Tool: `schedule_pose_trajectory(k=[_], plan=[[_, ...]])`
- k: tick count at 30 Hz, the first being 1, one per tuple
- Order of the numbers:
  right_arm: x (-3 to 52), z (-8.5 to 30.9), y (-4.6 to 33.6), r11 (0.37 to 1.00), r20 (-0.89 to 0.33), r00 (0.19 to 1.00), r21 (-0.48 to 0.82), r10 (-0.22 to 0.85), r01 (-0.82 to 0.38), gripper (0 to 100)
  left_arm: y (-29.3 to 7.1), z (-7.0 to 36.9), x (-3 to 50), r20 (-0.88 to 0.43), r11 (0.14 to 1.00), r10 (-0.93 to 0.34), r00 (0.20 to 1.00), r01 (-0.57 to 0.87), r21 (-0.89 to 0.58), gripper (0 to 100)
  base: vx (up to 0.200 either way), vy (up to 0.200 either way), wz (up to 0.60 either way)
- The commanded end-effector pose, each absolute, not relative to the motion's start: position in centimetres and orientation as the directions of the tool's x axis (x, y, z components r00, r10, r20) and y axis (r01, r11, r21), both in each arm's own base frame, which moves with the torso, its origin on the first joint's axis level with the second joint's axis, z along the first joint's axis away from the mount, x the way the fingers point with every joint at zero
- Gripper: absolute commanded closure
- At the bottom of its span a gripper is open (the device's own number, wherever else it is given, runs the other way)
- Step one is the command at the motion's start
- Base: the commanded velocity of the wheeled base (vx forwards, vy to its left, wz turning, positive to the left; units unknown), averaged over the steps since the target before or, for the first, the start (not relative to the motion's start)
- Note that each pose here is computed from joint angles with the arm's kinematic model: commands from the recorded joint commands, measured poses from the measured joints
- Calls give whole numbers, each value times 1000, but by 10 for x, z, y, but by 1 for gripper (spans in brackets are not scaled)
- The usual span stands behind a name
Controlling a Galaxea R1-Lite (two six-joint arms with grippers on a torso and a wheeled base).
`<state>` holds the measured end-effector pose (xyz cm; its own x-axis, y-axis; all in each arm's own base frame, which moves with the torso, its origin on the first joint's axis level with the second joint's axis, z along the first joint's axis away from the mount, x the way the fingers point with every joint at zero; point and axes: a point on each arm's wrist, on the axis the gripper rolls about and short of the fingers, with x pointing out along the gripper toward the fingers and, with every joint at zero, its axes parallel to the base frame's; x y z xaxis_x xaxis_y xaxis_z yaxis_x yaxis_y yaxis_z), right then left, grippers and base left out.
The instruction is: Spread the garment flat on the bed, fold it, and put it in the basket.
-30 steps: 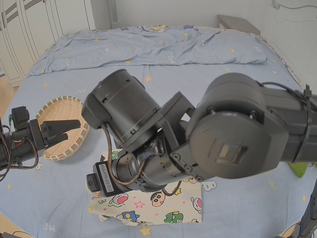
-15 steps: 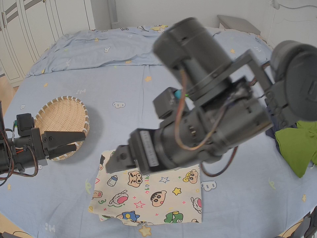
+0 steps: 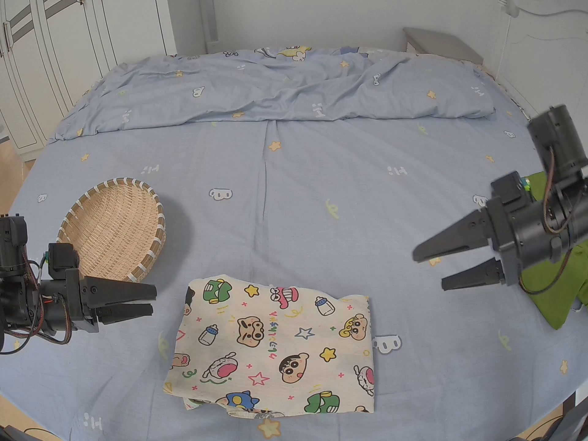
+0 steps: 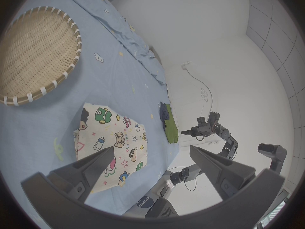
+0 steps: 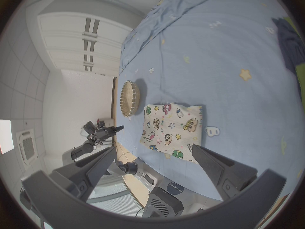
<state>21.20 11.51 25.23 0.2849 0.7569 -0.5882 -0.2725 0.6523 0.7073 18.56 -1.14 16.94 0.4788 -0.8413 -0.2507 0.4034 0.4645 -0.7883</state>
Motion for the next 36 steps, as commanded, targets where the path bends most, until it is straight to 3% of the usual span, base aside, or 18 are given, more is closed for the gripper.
schedule_pose_trajectory(k=[1, 7, 13, 24, 36], plan=[[181, 245, 64, 610, -501, 389, 755, 773, -239, 0, -3, 147, 194, -267, 448, -853, 449, 366, -815, 0, 0, 0, 0], [182, 242, 65, 612, -508, 382, 755, 772, -235, 0, -2, 147, 197, -269, 447, -853, 448, 359, -820, 0, 0, 0, 0], [182, 242, 65, 614, -510, 381, 754, 771, -233, 0, -3, 147, 196, -266, 445, -856, 444, 368, -817, 0, -200, 0, 0], [182, 242, 65, 614, -508, 384, 753, 771, -235, 0, 0, 141, 202, -274, 441, -855, 441, 339, -831, 0, 0, 0, 0], [180, 240, 67, 607, -507, 370, 757, 779, -241, 0, 20, 75, 247, -320, 440, -835, 447, 193, -877, 0, 0, 0, 0]])
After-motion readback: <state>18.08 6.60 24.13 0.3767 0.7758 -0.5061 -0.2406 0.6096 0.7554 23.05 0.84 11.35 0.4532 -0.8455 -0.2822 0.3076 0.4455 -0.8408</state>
